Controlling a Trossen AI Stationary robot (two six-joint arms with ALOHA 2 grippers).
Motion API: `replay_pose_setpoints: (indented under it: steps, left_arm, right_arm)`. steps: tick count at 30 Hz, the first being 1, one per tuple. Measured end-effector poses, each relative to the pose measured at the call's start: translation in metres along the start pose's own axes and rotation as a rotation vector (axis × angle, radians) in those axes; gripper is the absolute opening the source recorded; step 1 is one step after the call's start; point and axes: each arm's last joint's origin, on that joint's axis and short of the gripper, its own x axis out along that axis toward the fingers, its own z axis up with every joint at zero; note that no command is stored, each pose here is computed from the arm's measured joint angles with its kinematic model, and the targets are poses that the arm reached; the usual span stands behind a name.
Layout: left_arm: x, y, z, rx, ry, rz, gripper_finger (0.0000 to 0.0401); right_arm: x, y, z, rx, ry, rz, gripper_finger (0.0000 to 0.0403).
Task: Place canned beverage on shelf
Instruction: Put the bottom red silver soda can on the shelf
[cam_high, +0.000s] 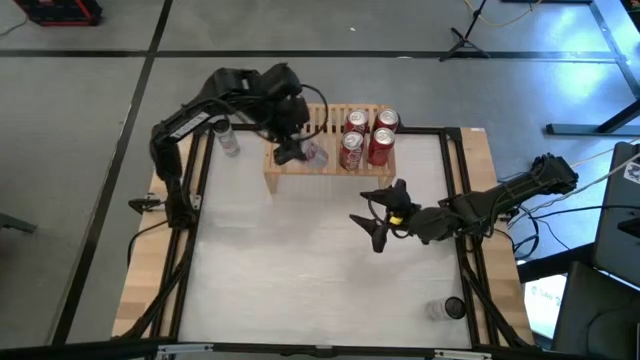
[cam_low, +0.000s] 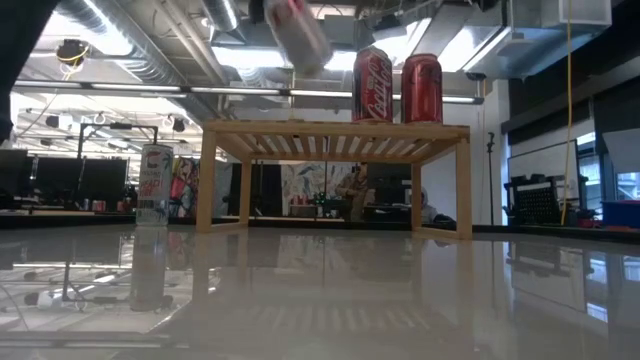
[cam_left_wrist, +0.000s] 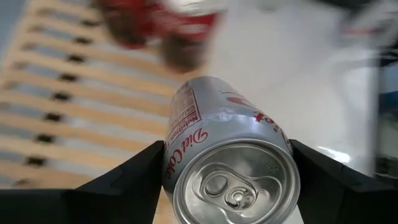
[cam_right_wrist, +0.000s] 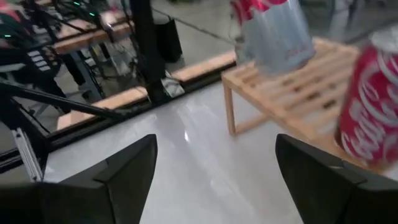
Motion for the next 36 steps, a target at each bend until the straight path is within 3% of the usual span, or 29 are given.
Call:
replay_pose_setpoints:
  steps: [5,7,12,15,23,26,36]
  left_arm:
    - [-0.025,-0.032,-0.01,0.047,-0.055,-0.122,0.027]
    - [-0.031,-0.042,-0.013,0.063,-0.065,-0.154,0.027]
    - [-0.032,-0.059,-0.013,0.104,-0.086,-0.179,0.027]
    - [-0.032,-0.065,-0.009,0.132,-0.135,-0.195,0.027]
    - [-0.033,-0.064,-0.001,0.142,-0.211,-0.202,0.027]
    - [-0.033,-0.063,0.002,0.145,-0.242,-0.19,0.027]
    - [-0.036,-0.053,0.011,0.149,-0.335,-0.043,0.027]
  right_arm:
    - [0.001,0.006,0.018,-0.004,-0.131,0.095,0.0317]
    - [0.004,0.005,0.025,-0.059,-0.146,0.197,0.0317]
    - [0.017,-0.009,0.042,-0.072,-0.245,0.187,0.0304]
    - [0.031,-0.019,0.042,-0.078,-0.213,0.203,0.0256]
    - [0.046,-0.025,0.037,-0.106,-0.181,0.192,0.0054]
    - [0.047,-0.025,0.036,-0.124,-0.176,0.18,0.001]
    - [0.053,-0.032,0.032,-0.157,-0.127,0.163,0.0028]
